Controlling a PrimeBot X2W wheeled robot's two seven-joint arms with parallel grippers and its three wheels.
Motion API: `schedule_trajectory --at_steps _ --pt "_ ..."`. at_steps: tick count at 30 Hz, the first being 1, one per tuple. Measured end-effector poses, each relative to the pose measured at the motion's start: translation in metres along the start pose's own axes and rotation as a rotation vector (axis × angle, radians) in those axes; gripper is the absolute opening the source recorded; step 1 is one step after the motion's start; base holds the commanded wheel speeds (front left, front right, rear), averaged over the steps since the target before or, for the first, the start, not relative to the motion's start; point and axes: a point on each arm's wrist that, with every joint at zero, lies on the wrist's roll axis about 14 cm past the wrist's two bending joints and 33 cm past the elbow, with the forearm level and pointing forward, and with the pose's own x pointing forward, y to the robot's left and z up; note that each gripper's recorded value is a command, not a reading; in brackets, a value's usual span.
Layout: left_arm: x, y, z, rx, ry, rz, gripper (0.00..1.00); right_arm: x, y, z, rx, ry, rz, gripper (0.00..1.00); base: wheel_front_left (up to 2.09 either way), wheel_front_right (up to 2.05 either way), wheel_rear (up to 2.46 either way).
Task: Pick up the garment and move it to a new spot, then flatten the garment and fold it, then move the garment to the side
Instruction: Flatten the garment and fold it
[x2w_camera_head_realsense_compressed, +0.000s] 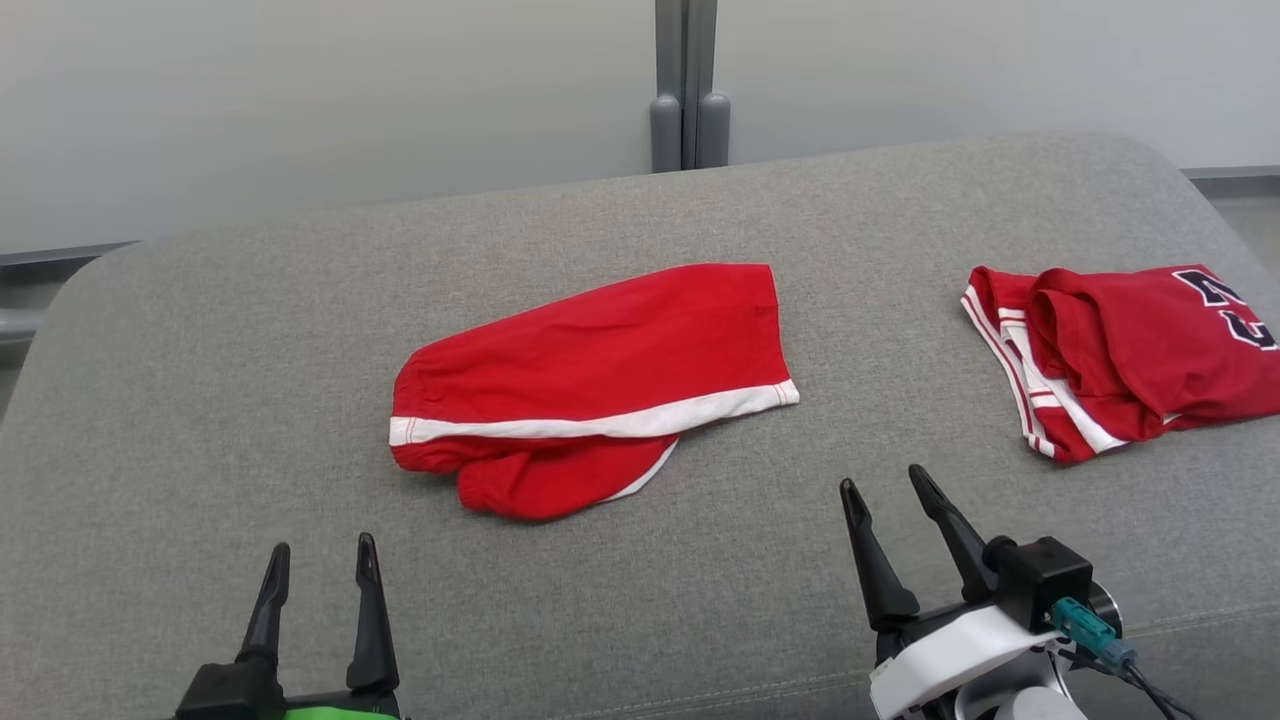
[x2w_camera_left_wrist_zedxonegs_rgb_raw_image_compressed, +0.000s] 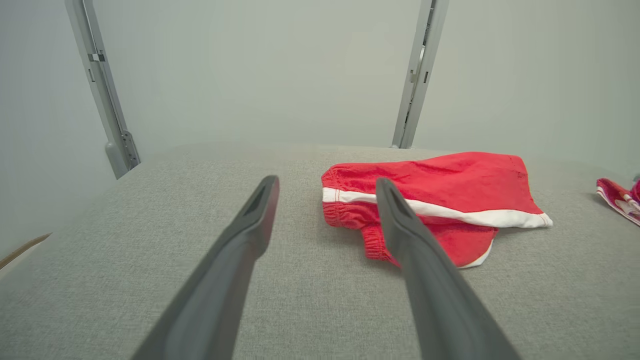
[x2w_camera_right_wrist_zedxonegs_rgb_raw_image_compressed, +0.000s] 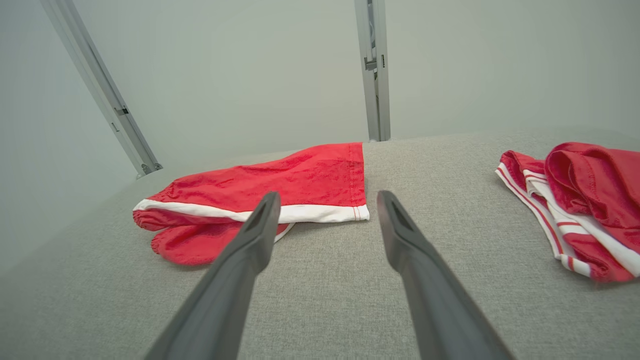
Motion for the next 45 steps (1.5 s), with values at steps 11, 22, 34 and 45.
schedule_trajectory --at_steps 11,22,34,45 --pt "-0.004 -0.004 0.002 0.03 -0.008 -0.023 1.0 -0.003 0.005 -0.005 0.01 0.015 0.01 1.0 0.0 0.0 0.0" --pt "0.004 -0.005 -0.024 0.004 0.073 -0.024 1.0 0.0 0.002 -0.008 0.017 0.022 0.004 1.0 0.0 0.0 0.0" --pt "0.084 -0.014 -0.043 -0.064 0.182 -0.06 1.0 0.022 0.0 -0.02 0.023 0.054 0.016 1.0 0.0 0.0 0.0" --pt "0.118 -0.003 -0.1 -0.068 0.464 -0.029 1.0 0.041 -0.009 -0.042 0.022 0.106 0.014 1.0 0.0 0.0 0.0"
